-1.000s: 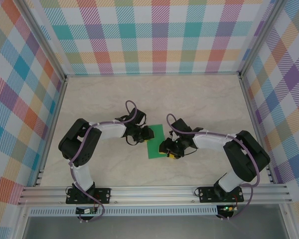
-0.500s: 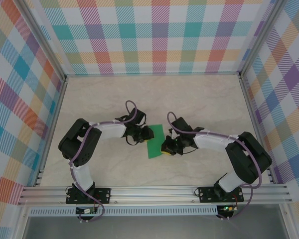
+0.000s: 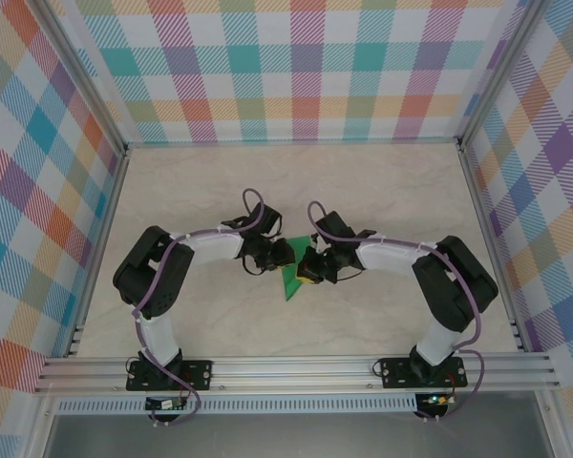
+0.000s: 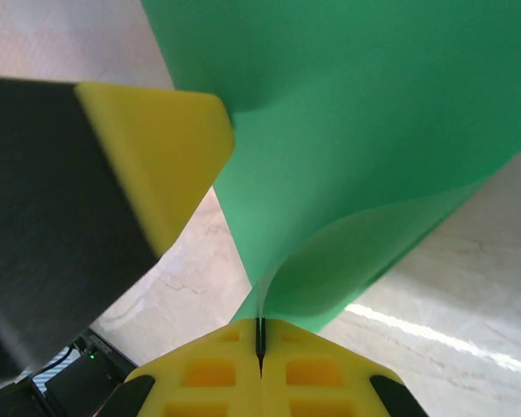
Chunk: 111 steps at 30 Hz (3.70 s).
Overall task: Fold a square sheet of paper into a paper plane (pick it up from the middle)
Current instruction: Third fold the triangle at the center of the table.
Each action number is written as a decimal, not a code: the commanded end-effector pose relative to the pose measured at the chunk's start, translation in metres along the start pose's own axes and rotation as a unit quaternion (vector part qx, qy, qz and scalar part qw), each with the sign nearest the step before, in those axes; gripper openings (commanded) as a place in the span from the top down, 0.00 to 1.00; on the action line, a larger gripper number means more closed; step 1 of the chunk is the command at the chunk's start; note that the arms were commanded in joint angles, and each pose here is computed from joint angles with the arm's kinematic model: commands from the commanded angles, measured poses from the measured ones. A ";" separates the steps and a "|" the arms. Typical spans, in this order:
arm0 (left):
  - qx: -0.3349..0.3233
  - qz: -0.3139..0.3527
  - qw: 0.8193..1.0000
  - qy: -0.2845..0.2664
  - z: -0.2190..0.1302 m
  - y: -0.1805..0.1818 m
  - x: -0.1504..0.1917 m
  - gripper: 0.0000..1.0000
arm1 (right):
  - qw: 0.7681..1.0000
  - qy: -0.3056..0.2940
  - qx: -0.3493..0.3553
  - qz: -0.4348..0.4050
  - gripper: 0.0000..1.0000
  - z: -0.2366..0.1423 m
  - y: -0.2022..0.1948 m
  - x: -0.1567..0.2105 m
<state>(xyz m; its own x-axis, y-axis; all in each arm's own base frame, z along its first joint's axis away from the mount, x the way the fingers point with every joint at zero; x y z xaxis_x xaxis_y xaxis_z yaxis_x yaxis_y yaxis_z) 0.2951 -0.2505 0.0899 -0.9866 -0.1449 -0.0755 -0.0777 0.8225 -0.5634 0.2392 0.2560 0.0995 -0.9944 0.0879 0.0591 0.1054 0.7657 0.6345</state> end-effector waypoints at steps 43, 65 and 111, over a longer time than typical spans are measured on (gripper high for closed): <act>-0.062 -0.003 0.998 0.009 0.011 0.017 -0.003 0.81 | 0.999 0.007 0.029 0.035 0.88 0.016 0.001 -0.007; -0.062 -0.004 0.998 0.010 0.011 0.019 -0.001 0.82 | 0.998 0.006 0.037 0.043 0.89 0.021 -0.004 -0.008; -0.063 -0.005 0.998 0.013 0.010 0.020 0.001 0.82 | 0.999 0.010 0.037 0.013 0.89 0.024 -0.005 -0.009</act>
<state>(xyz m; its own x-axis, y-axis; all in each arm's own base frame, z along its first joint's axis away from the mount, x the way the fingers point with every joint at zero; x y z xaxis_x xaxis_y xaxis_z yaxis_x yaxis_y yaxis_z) 0.3007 -0.2476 0.0819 -0.9862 -0.1427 -0.0845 -0.0824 0.8637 -0.4972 0.2471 0.2644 0.0789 -0.9861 0.1263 0.1076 0.1653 0.8007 0.5759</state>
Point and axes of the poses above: each hand's point on the last joint's axis, 136 mm out from that joint toward the fingers, its own z axis out along the fingers, its own y axis along the line the jaws close on, x = y × z, the point moved 7 cm from there along -z, back along the fingers, and after that the axes turned 2 degrees about -z, right-handed, at the moved point
